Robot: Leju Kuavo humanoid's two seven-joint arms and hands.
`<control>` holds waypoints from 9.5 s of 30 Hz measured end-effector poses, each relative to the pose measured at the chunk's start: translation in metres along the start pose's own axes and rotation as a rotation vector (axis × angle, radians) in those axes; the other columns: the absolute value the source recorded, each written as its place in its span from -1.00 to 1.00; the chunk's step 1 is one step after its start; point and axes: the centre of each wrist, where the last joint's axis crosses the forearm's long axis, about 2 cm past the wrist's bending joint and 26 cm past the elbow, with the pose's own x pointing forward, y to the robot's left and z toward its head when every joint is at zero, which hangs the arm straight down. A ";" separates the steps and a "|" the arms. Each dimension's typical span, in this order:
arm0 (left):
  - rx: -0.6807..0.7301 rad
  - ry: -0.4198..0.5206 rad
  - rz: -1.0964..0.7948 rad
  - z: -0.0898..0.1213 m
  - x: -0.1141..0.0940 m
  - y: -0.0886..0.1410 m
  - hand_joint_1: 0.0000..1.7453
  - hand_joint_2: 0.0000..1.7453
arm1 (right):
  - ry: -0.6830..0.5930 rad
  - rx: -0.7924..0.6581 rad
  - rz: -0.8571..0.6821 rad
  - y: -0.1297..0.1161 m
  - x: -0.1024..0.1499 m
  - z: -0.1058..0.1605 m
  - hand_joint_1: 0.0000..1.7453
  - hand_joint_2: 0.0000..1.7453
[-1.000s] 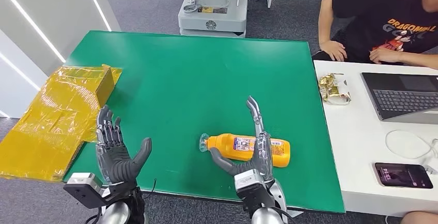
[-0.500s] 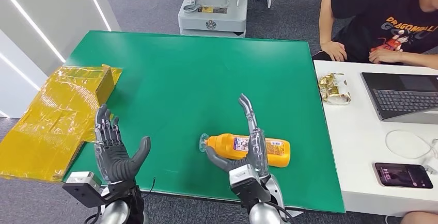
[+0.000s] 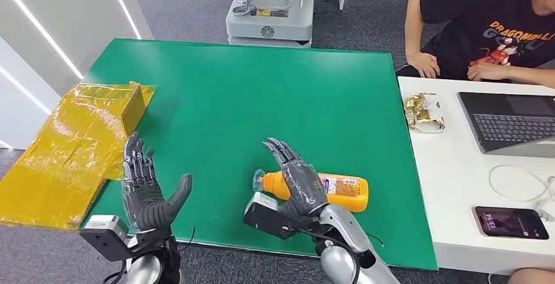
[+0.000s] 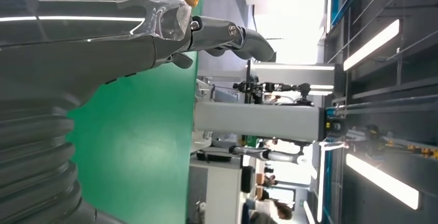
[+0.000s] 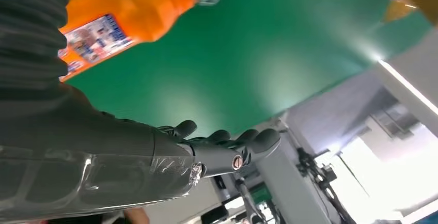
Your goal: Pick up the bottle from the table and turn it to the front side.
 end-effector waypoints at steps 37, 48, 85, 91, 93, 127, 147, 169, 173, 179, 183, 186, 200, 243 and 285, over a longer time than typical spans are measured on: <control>0.009 0.036 0.033 -0.002 0.001 -0.008 -1.00 1.00 | 0.498 0.418 0.372 -0.084 -0.142 0.015 -1.00 1.00; 0.015 0.041 0.042 -0.002 0.001 -0.008 -1.00 1.00 | 0.510 0.413 0.371 -0.078 -0.150 0.027 0.79 1.00; 0.002 0.032 0.074 0.001 0.002 -0.021 -1.00 1.00 | 0.065 -0.359 0.027 -0.004 -0.056 0.055 1.00 1.00; -0.018 0.046 0.110 0.005 0.001 -0.029 -1.00 1.00 | -0.025 -0.449 -0.046 0.013 -0.039 0.057 1.00 1.00; -0.026 0.056 0.129 0.006 0.000 -0.032 -1.00 1.00 | -0.040 -0.458 -0.062 0.017 -0.036 0.059 1.00 1.00; -0.351 0.030 0.257 -0.023 0.001 -0.054 -1.00 1.00 | -0.087 -0.234 -0.135 0.030 -0.024 0.025 1.00 1.00; -0.395 0.110 0.276 -0.023 -0.005 -0.063 -1.00 1.00 | -0.140 -0.108 -0.085 0.032 -0.023 0.012 1.00 1.00; -0.325 0.122 0.236 -0.017 -0.008 -0.063 1.00 1.00 | -0.113 -0.076 -0.077 0.036 -0.027 0.008 1.00 1.00; -0.304 0.122 0.240 -0.014 -0.008 -0.062 1.00 1.00 | -0.118 -0.067 -0.073 0.036 -0.026 0.006 1.00 1.00; -0.300 0.115 0.233 -0.014 -0.009 -0.061 1.00 1.00 | -0.127 -0.046 -0.071 0.038 -0.024 0.002 1.00 1.00; -0.302 0.111 0.226 -0.015 -0.009 -0.060 1.00 1.00 | -0.127 -0.043 -0.068 0.040 -0.023 0.001 0.63 1.00; -0.303 0.110 0.221 -0.015 -0.009 -0.060 1.00 1.00 | -0.126 -0.052 -0.061 0.041 -0.023 0.001 -0.84 1.00; -0.305 0.088 0.211 -0.024 -0.007 -0.064 1.00 1.00 | -0.148 -0.195 -0.129 0.048 -0.017 0.010 -1.00 1.00; -0.410 -0.276 -1.320 -0.108 -0.014 0.123 1.00 1.00 | -0.515 -0.711 -0.527 0.014 0.048 0.026 -1.00 1.00; -1.117 0.067 -1.949 -0.143 -0.089 0.210 -1.00 1.00 | -0.570 -0.647 -0.595 0.013 0.049 0.012 -1.00 1.00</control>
